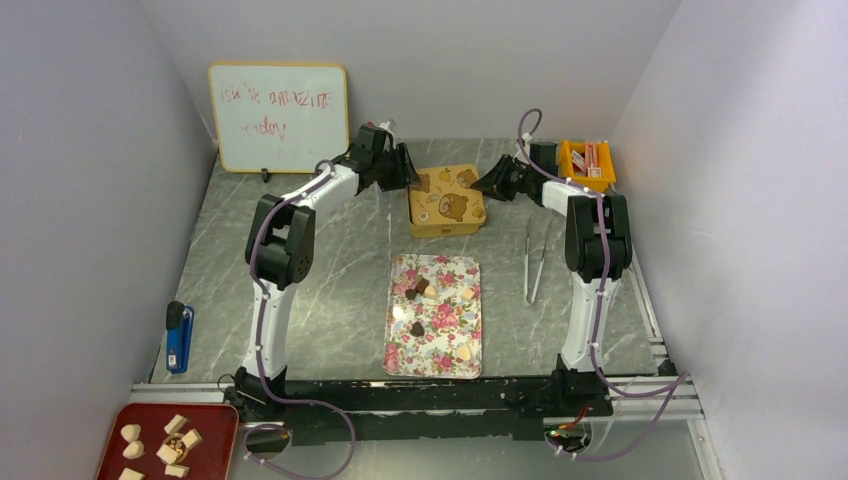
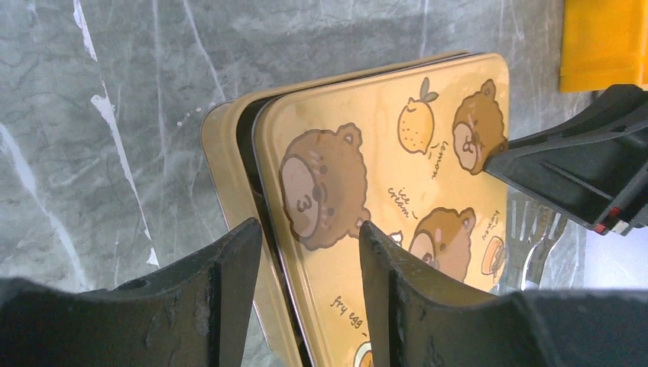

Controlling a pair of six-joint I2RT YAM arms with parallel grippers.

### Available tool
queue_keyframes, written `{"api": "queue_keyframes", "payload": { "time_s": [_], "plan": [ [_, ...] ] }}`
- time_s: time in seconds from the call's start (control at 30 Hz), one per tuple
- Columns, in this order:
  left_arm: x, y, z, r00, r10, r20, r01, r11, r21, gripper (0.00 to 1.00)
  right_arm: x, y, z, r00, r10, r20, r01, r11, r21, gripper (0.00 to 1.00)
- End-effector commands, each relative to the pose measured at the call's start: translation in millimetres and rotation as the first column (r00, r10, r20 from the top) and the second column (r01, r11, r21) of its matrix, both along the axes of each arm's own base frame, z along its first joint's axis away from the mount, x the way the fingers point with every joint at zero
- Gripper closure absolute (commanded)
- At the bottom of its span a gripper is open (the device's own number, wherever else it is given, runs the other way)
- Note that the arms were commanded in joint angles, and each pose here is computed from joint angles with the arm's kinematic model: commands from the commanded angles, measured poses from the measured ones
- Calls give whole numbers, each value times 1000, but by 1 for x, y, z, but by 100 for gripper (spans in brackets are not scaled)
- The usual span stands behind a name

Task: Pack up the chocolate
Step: Pick up the box lid from the packing box.

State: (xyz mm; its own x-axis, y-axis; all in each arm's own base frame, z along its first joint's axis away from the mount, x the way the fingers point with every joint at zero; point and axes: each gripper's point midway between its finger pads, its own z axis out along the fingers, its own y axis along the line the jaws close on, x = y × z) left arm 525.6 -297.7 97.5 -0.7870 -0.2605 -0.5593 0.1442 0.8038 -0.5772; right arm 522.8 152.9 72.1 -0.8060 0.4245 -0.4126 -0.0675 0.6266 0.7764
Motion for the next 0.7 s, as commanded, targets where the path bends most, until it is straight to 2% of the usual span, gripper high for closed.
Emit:
{"api": "queue_keyframes", "payload": {
  "time_s": [0.0,0.1,0.3,0.4,0.53,0.67],
  "plan": [
    [-1,-11,55,994,-27,101,34,998,-62,45,9,-13,19,997,-43,66,46,998,-49,97],
    [-1,-11,58,994,-22,106,30,997,-66,45,9,-16,19,997,-49,68,53,997,-61,93],
    [-3,-11,62,994,-20,109,29,997,-78,45,9,-21,24,995,-58,77,63,996,-66,93],
    [-4,-10,64,994,-15,112,24,997,-78,45,10,-20,29,995,-55,89,60,996,-64,94],
    [-4,-10,68,993,-12,117,22,996,-84,45,11,-19,37,993,-50,107,56,997,-53,100],
    [-5,-9,72,993,-10,121,21,996,-88,45,10,-15,45,991,-35,125,37,999,-13,100]
  ]
}}
